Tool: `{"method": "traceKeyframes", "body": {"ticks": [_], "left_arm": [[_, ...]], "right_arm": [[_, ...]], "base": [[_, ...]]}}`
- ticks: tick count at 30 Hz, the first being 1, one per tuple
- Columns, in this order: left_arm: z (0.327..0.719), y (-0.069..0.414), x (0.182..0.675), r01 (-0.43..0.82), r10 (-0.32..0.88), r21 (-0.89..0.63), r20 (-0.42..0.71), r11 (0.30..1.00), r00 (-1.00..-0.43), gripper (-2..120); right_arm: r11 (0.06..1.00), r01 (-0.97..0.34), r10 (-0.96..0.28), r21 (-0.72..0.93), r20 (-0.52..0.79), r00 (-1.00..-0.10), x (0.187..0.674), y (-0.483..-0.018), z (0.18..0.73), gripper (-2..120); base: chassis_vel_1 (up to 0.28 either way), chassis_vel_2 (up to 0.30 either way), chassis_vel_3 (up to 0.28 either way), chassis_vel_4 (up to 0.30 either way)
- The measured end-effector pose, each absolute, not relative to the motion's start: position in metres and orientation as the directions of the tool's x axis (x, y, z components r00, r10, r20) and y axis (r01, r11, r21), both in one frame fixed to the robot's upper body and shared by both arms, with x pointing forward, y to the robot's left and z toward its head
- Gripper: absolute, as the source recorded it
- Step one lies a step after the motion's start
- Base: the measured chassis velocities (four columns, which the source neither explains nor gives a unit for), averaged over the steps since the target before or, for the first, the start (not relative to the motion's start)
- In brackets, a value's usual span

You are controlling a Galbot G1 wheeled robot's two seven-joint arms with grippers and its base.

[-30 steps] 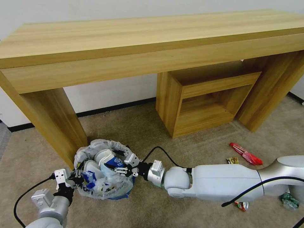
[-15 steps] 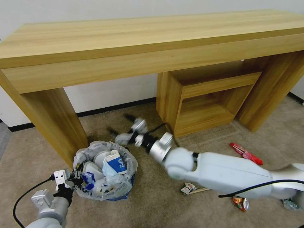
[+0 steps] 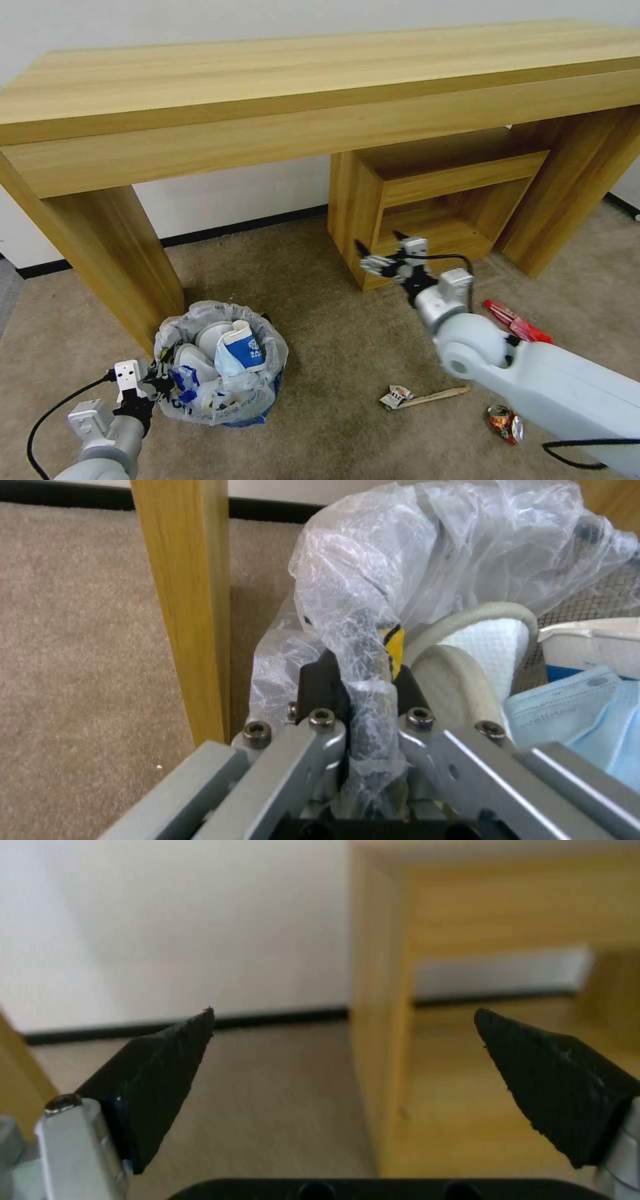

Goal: Pick up the trash bin and place the garbage on the floor into it.

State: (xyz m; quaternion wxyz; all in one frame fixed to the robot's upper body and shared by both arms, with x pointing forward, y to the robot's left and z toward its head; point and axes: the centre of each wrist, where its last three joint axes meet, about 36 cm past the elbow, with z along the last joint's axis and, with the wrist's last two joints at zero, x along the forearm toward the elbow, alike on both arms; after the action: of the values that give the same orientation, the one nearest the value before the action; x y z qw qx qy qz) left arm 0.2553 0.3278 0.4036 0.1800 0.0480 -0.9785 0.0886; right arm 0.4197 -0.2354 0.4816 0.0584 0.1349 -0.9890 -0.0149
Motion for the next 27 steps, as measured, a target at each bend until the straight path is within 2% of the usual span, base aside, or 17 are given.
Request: {"method": "traceKeyframes", "body": {"ticks": [10,15,16,19,27], "left_arm": [[0.401,0.326,0.253,-0.137,-0.071,-0.159,0.365,0.978,-0.928,3],[0.398,0.325,0.251,-0.151,-0.082,-0.162,0.369,0.975,-0.926,3],[0.398,0.325,0.251,-0.151,-0.082,-0.162,0.369,0.975,-0.926,3],[0.395,0.326,0.250,-0.165,-0.094,-0.166,0.370,0.972,-0.924,3],[0.392,0.326,0.249,-0.180,-0.105,-0.170,0.373,0.969,-0.922,3]], "right_arm": [[0.975,-0.217,-0.222,0.044,0.189,-0.957,0.409,-0.240,0.482,100],[0.991,-0.112,-0.130,0.071,0.347,-0.929,0.385,-0.236,0.476,100],[0.991,-0.112,-0.130,0.071,0.347,-0.929,0.385,-0.236,0.476,100],[0.999,0.020,-0.004,0.040,0.523,-0.852,0.364,-0.229,0.456,99],[0.997,0.080,0.065,-0.005,0.643,-0.763,0.343,-0.223,0.424,99]], "base": [[0.000,0.000,0.000,0.000],[0.000,0.000,0.000,0.000],[0.000,0.000,0.000,0.000],[0.000,0.000,0.000,0.000],[0.000,0.000,0.000,0.000]]}}
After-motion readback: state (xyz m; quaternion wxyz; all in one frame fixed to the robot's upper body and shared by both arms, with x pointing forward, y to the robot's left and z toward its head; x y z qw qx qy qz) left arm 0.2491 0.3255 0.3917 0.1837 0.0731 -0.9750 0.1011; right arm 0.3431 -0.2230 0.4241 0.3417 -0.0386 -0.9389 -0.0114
